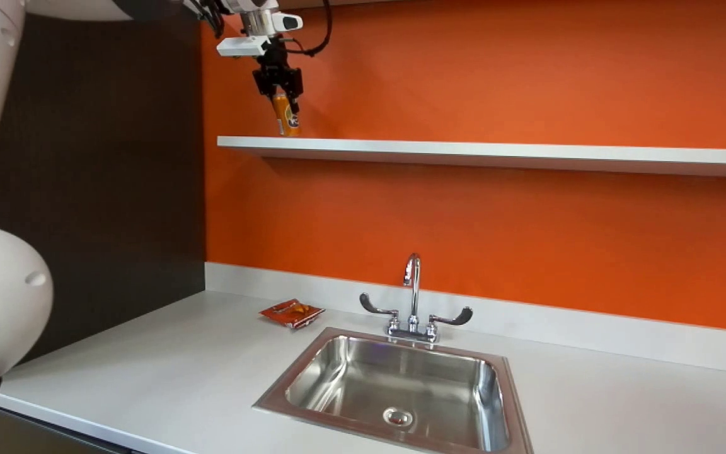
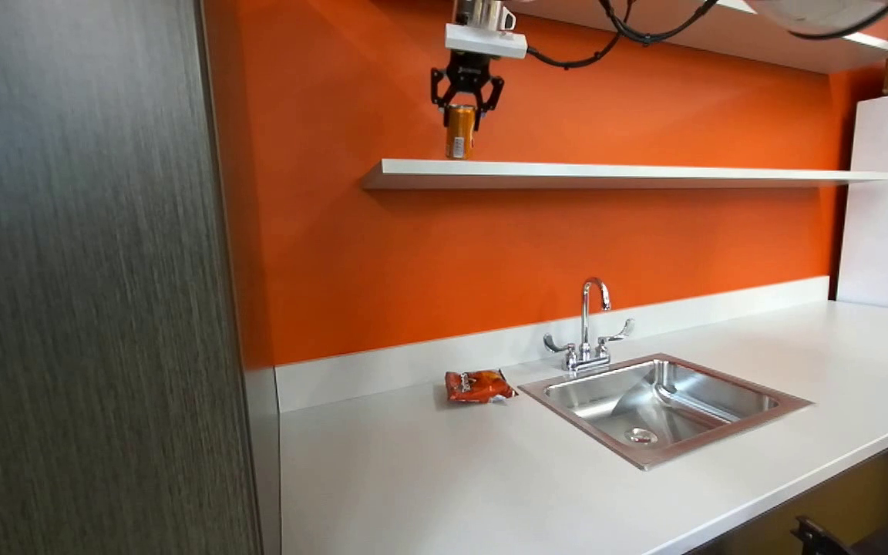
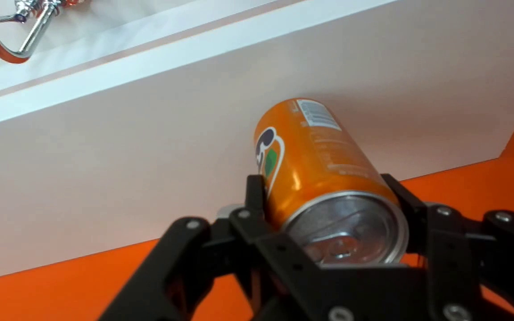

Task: Move the soda can to the shelf

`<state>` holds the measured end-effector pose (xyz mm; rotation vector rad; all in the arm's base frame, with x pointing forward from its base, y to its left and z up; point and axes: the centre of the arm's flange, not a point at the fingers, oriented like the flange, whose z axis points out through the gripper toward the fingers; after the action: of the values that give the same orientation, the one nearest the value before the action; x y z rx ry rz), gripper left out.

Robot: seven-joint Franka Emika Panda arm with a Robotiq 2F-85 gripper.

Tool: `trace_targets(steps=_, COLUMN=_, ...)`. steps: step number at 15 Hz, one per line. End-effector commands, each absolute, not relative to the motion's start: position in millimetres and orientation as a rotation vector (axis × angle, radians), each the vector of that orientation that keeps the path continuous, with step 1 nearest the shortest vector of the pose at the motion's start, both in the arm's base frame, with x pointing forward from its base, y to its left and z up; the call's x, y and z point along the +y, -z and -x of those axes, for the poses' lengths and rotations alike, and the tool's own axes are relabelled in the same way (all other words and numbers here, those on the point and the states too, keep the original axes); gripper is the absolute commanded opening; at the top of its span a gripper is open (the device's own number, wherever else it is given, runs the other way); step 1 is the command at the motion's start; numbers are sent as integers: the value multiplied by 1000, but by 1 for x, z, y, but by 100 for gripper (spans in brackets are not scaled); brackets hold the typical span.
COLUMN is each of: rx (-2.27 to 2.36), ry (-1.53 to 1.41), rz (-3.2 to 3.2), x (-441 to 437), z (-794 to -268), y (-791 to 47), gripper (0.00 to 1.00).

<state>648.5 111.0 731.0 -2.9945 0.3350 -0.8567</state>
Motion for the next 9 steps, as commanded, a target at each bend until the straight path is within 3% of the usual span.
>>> trace_targets(steps=1, rx=387, ry=842, rz=3002, x=116, z=-676, y=-751, gripper=39)
trace_targets(steps=7, rx=406, ry=812, rz=3010, x=112, z=-689, y=-747, gripper=39)
trace_targets(steps=8, rx=421, ry=811, rz=3013, x=112, z=-691, y=-746, gripper=43)
trace_targets(steps=9, rx=425, ry=808, rz=3016, x=111, z=-693, y=-745, gripper=89)
